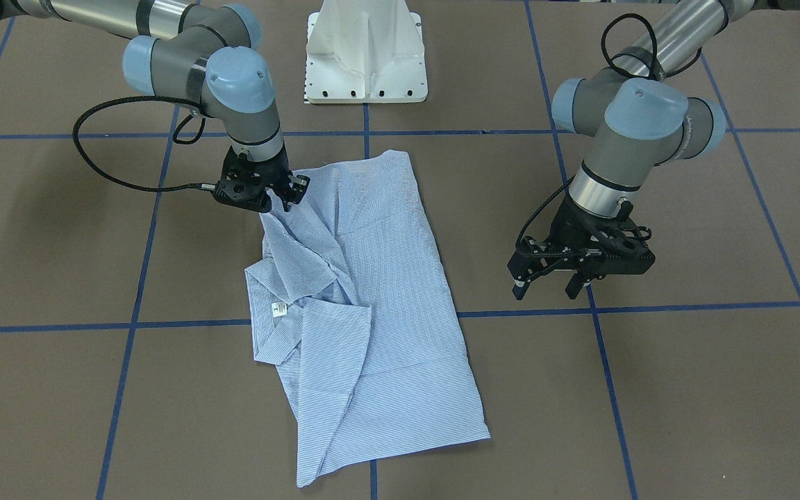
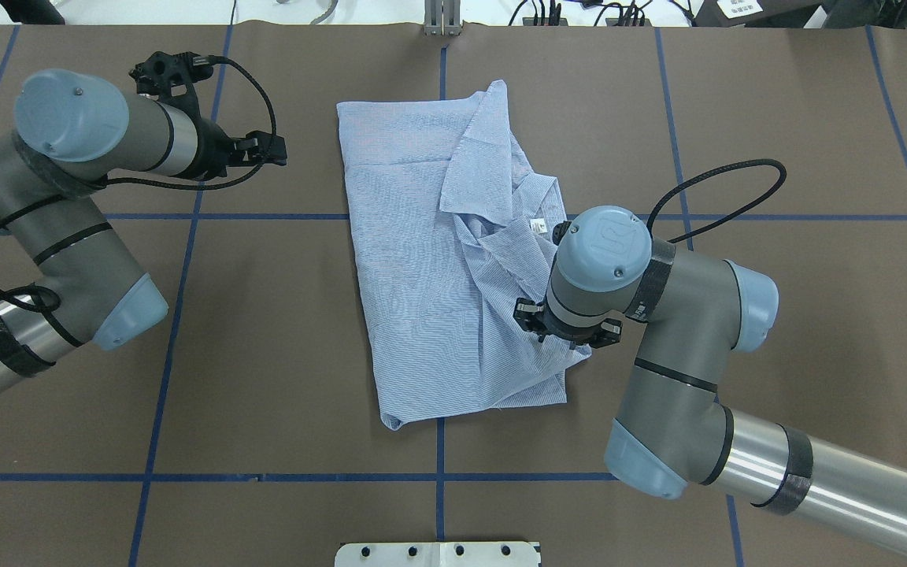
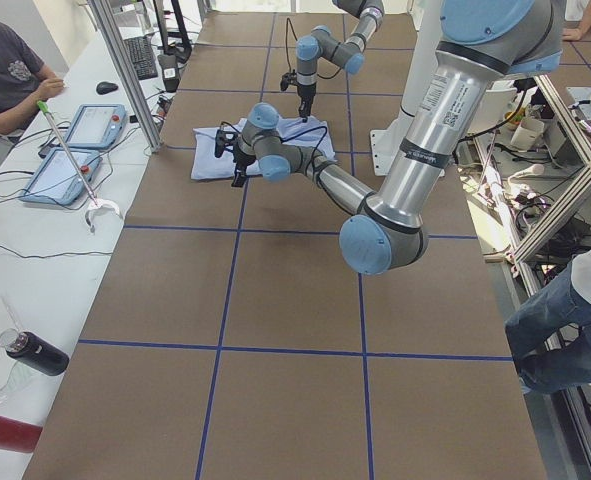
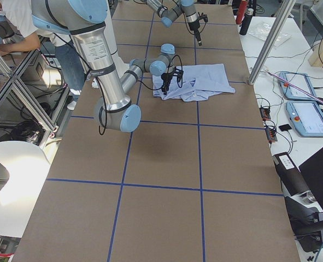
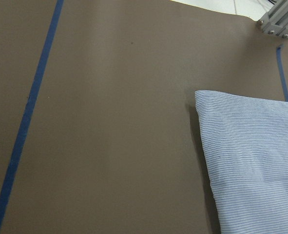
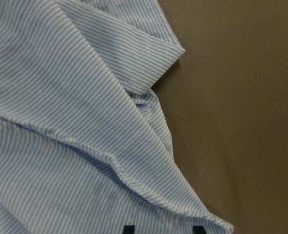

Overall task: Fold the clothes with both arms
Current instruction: 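Grasp the shirt side edge nearest the right gripper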

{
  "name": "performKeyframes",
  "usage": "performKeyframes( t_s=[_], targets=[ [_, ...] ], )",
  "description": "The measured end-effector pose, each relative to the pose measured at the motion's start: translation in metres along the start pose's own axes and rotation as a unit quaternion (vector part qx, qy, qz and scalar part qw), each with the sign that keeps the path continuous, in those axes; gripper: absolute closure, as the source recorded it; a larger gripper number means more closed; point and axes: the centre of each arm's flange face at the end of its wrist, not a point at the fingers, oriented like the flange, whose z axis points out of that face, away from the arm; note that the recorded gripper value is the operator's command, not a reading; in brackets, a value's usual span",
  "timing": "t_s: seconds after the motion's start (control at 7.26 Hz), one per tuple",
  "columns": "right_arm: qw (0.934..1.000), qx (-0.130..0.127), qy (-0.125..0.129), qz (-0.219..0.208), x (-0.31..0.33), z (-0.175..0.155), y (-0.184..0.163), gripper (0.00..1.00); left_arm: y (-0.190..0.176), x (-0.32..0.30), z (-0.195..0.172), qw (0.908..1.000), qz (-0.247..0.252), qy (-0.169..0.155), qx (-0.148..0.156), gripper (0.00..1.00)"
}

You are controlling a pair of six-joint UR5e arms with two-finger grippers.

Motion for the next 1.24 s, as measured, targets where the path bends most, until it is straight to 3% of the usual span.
performKeyframes(
  t_s=[0.41,0.96,1.24],
  targets=[
    [1.0,-0.001,0.002,0.0,0.001,0.001,0.0,1.0,0.0,0.0,0.0,1.0,0.0,0.0,0.0,0.01],
    [1.0,-0.003,0.002,0.0,0.002,-0.002,0.002,1.0,0.001,-0.001,0.002,1.0,0.0,-0.002,-0.001,0.01],
    [1.0,-0.007,0.005,-0.002,0.006,-0.022,0.008,1.0,0.001,-0.001,0.002,1.0,0.0,-0.001,-0.001,0.01]
  ],
)
